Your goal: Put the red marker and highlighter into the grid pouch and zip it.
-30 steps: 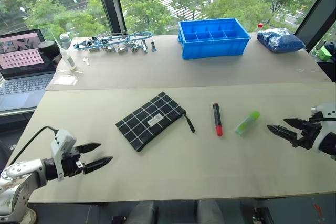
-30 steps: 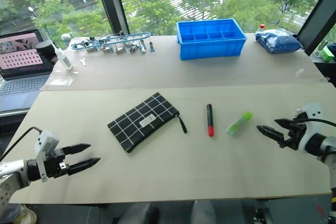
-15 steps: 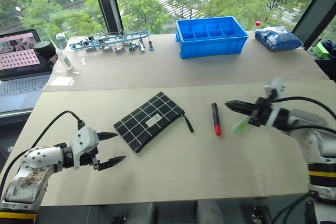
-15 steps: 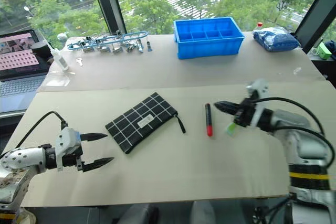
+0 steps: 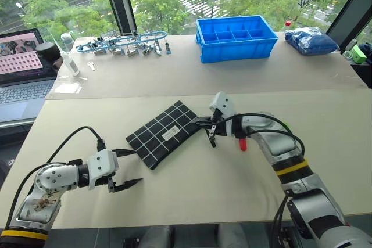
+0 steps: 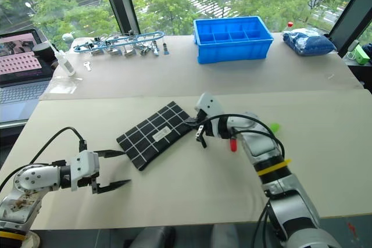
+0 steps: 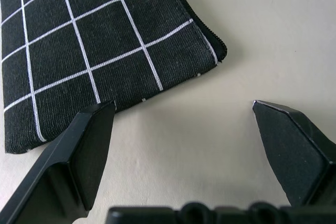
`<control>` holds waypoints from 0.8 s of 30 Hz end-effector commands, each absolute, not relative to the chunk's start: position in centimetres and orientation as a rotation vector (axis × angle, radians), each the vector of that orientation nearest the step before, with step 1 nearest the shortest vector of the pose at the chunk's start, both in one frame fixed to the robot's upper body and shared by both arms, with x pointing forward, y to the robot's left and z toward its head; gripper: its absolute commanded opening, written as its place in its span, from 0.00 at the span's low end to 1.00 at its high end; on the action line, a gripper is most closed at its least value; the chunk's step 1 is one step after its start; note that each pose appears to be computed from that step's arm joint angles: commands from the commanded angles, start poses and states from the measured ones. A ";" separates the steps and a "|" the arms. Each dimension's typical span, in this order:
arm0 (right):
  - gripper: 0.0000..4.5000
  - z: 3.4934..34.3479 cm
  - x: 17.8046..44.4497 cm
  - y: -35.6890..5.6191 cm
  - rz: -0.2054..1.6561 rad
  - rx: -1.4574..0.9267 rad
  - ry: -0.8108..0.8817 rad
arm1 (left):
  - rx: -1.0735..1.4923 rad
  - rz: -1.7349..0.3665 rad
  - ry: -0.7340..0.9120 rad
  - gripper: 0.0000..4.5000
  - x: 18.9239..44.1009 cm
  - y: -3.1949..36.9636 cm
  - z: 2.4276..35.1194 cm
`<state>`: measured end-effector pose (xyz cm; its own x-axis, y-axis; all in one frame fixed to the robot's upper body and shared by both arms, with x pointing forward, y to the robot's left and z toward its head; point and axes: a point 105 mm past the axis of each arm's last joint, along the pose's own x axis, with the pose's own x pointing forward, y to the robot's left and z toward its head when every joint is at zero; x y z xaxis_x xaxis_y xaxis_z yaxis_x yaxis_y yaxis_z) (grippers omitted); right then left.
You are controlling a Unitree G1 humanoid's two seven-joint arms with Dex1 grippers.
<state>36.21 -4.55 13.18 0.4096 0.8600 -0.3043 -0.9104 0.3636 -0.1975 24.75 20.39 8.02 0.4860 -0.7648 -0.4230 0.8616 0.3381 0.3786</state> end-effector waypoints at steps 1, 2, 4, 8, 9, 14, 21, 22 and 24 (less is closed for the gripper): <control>0.00 13.7 35.8 -3.1 1.219 -0.456 0.121 | 0.616 -1.065 0.173 1.00 24.5 19.8 7.2; 0.00 13.2 35.8 -3.1 1.220 -0.487 0.136 | 0.616 -1.064 0.167 1.00 24.5 19.7 7.2; 0.00 11.9 36.2 -3.4 1.201 -0.589 0.159 | 0.623 -1.056 0.153 1.00 24.6 19.6 7.1; 0.00 10.0 38.1 -3.8 1.068 -0.745 0.172 | 0.661 -1.032 0.128 1.00 25.0 19.7 6.7; 0.00 9.9 38.7 -3.8 1.023 -0.762 0.165 | 0.673 -1.019 0.120 1.00 25.1 19.7 6.5; 0.00 10.3 39.5 -3.3 0.967 -0.762 0.109 | 0.736 -0.979 0.067 1.00 26.0 19.8 5.4; 0.00 10.5 39.2 -3.9 0.981 -0.777 0.093 | 0.854 -0.931 -0.043 1.00 28.2 19.0 4.7; 0.00 10.5 39.2 -4.0 0.980 -0.774 0.094 | 0.864 -0.933 -0.055 1.00 28.4 18.7 4.5; 0.00 10.5 39.2 -4.0 0.981 -0.771 0.094 | 0.878 -0.936 -0.069 1.00 28.8 18.3 4.3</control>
<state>39.21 -4.12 9.76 0.5727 0.7004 -0.4259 -0.7853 0.3197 -0.5302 28.99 17.87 7.40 0.6207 -0.7599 -0.1933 0.6179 0.3222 0.7172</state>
